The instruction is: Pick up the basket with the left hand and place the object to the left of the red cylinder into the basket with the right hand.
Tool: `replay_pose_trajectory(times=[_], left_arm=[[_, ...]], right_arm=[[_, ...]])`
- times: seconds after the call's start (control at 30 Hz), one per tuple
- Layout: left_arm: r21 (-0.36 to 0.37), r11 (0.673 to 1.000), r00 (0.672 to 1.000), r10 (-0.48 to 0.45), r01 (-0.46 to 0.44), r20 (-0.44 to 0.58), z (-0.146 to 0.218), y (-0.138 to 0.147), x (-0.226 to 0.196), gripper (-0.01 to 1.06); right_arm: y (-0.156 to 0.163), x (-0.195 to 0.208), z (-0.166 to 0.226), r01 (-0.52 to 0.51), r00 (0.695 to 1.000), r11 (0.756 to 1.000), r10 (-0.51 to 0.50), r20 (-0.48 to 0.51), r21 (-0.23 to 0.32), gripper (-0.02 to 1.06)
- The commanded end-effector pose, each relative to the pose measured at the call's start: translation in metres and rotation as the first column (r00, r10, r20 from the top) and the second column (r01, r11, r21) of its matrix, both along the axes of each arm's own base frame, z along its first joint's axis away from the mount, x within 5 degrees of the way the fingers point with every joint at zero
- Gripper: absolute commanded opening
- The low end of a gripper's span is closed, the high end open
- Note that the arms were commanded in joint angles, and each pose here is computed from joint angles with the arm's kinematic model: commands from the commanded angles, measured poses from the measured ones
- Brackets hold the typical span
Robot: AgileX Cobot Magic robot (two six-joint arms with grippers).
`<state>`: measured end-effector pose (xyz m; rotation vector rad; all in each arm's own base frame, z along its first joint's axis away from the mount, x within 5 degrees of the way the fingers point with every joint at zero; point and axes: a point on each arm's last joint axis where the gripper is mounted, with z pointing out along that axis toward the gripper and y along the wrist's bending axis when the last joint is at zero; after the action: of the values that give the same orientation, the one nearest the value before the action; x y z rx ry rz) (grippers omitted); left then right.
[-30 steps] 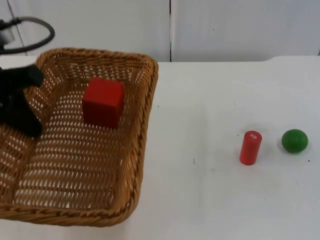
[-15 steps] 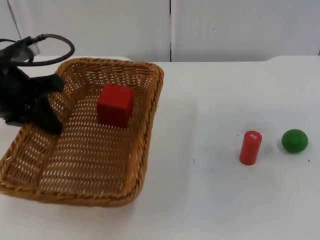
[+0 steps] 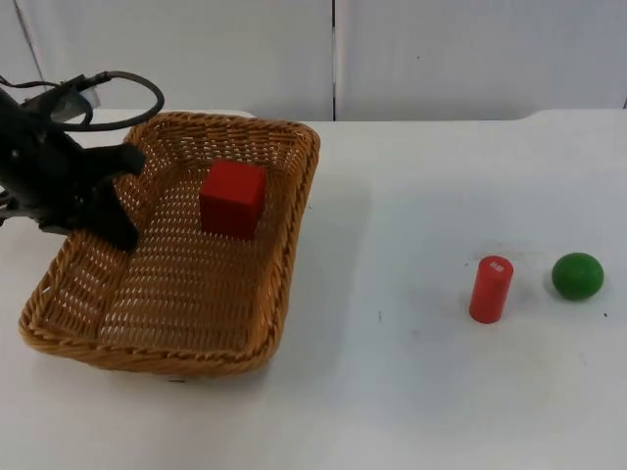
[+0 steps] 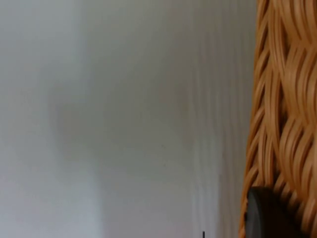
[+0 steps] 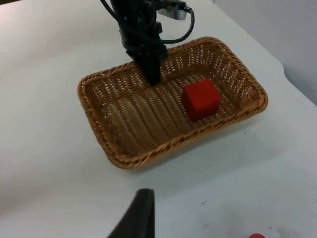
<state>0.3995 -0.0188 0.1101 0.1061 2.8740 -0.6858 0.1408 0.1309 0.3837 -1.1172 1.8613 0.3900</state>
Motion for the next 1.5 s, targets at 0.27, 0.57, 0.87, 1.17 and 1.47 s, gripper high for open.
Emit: replay_pose_trajectory(times=[0.27,0.57,0.87,1.17,1.47], left_arm=[[-0.031,0.999,1.0,0.02,-0.02,-0.005,-0.009,-0.001,0.013,0.0],[-0.028,1.0,0.999,0.012,-0.013,-0.03,-0.022,0.0,0.015,0.0],[-0.036,0.999,0.999,0.019,-0.02,-0.03,-0.022,-0.001,0.015,0.0],[-0.059,0.998,0.999,0.035,-0.037,-0.036,-0.021,-0.002,0.016,0.08],[-0.074,0.997,0.999,0.019,-0.021,-0.031,-0.017,-0.004,0.017,0.95]], right_arm=[[-0.001,0.0,0.001,0.002,1.0,1.0,-0.002,0.017,0.002,0.9],[-0.001,0.0,0.001,0.002,1.0,1.0,-0.002,0.017,0.002,0.9],[-0.001,0.0,0.001,0.0,1.0,1.0,0.0,0.02,0.0,0.9],[-0.001,0.0,0.001,-0.002,1.0,1.0,0.002,0.014,-0.004,0.9],[-0.002,-0.001,0.0,-0.003,1.0,1.0,0.003,0.011,-0.007,0.9]])
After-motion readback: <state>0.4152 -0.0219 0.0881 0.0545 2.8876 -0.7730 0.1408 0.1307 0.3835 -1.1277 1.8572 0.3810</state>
